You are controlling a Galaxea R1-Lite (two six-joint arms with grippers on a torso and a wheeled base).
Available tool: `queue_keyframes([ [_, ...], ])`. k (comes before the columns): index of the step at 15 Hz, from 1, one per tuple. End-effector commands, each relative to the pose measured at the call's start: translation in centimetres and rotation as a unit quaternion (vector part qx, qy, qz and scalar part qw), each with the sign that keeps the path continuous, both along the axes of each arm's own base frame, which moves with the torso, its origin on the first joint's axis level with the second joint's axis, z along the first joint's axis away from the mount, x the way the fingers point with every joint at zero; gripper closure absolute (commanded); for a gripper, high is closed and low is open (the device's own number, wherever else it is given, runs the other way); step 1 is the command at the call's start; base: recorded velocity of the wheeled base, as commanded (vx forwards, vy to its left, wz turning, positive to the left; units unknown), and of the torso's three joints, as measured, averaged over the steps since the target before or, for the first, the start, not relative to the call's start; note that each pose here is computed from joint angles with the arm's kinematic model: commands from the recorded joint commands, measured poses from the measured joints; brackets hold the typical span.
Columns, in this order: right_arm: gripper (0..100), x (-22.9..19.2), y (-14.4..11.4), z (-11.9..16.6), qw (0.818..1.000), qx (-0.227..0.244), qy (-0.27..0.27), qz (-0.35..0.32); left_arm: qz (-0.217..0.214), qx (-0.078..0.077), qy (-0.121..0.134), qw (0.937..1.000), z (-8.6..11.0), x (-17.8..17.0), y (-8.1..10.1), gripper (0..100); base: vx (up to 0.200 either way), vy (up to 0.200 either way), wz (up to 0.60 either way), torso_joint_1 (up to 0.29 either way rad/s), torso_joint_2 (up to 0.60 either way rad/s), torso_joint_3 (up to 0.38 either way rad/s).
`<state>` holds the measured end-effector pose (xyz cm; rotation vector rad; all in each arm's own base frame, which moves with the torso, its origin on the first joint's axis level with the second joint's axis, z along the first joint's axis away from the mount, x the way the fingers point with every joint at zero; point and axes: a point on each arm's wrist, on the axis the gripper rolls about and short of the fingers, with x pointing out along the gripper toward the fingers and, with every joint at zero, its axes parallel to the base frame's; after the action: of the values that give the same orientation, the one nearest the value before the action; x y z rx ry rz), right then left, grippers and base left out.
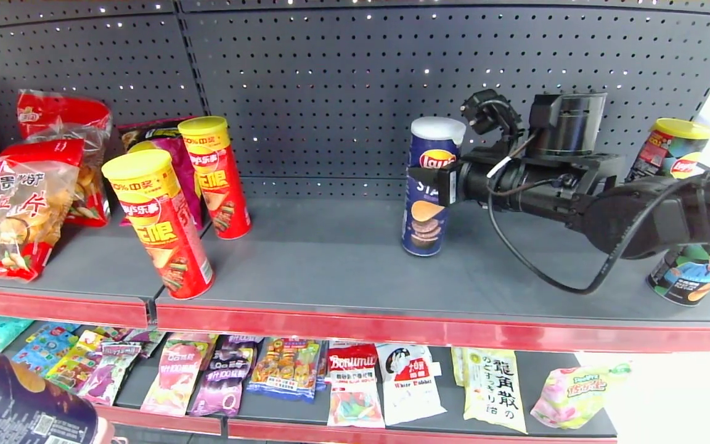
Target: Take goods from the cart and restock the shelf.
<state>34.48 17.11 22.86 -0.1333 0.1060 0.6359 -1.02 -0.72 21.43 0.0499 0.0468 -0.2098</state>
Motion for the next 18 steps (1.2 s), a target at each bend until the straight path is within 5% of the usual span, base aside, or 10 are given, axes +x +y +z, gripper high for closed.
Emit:
queue_keyframes([
  [1,100,-4.4,-0.9,1.2,1.000,0.000,-0.002,0.008,0.000,0.000,-0.002,1.0000,0.0,-0.1,0.0,100,0.000,0.000,0.00,0.000,0.00,0.000],
  [18,100,-9.5,0.1,-1.2,0.998,-0.013,0.046,0.033,0.000,0.000,0.000,1.0000,-0.1,-0.1,0.0,100,0.000,0.000,0.00,0.000,0.00,0.000],
])
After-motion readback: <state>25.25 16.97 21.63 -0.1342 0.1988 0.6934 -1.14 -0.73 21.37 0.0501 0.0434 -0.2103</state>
